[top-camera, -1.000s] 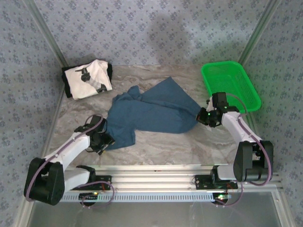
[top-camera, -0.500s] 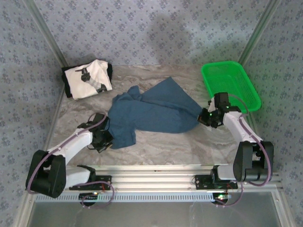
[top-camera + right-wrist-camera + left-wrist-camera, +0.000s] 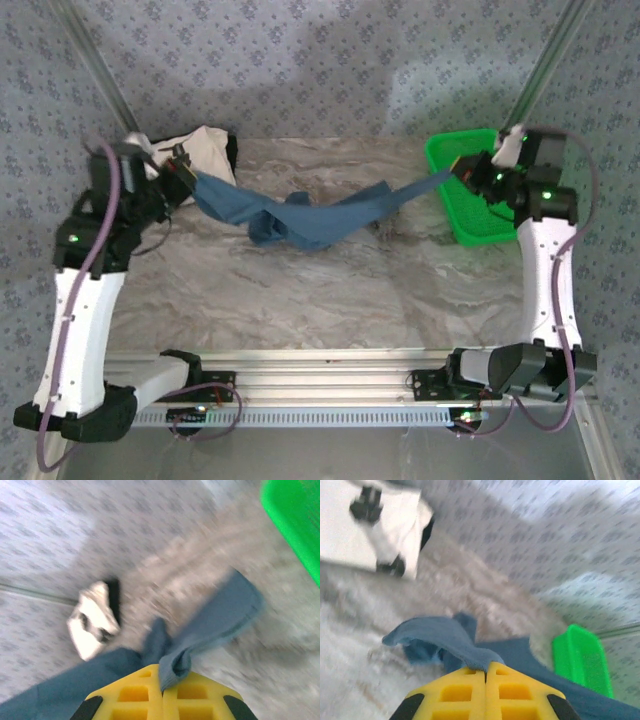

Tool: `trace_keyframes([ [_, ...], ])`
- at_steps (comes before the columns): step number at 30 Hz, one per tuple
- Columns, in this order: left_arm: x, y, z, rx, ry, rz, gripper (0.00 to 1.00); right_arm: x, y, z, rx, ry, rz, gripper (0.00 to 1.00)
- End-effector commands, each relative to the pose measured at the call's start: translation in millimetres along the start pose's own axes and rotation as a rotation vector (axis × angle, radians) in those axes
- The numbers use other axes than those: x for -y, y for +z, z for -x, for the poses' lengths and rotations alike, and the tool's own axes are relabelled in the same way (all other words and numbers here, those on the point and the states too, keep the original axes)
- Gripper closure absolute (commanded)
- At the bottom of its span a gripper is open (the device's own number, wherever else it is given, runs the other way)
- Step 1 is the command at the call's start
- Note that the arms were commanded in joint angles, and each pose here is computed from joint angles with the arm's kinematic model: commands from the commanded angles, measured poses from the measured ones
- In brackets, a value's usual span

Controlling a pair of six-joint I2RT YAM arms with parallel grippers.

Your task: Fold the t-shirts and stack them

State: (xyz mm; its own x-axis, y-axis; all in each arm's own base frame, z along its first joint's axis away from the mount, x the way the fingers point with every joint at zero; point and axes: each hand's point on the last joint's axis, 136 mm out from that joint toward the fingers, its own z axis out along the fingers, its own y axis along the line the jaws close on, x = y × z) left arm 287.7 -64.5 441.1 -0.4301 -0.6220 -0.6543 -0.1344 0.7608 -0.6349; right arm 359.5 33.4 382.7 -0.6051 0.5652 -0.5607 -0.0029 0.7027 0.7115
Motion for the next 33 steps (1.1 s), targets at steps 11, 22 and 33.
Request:
trace_keyframes([
  [11, 121.3, -104.2, 108.8, 0.304, 0.181, -0.352, 1.00, -159.2, -153.1, 89.1, 0.321, 0.046, 0.397, 1.00],
  [22, 139.7, 17.2, 141.6, 0.199, 0.128, -0.431, 1.00, -98.8, -68.4, 130.0, 0.267, 0.042, 0.263, 1.00],
  [33, 157.9, 22.6, 179.6, 0.280, 0.117, -0.593, 1.00, -105.7, -46.7, 165.5, 0.256, 0.030, 0.330, 1.00],
])
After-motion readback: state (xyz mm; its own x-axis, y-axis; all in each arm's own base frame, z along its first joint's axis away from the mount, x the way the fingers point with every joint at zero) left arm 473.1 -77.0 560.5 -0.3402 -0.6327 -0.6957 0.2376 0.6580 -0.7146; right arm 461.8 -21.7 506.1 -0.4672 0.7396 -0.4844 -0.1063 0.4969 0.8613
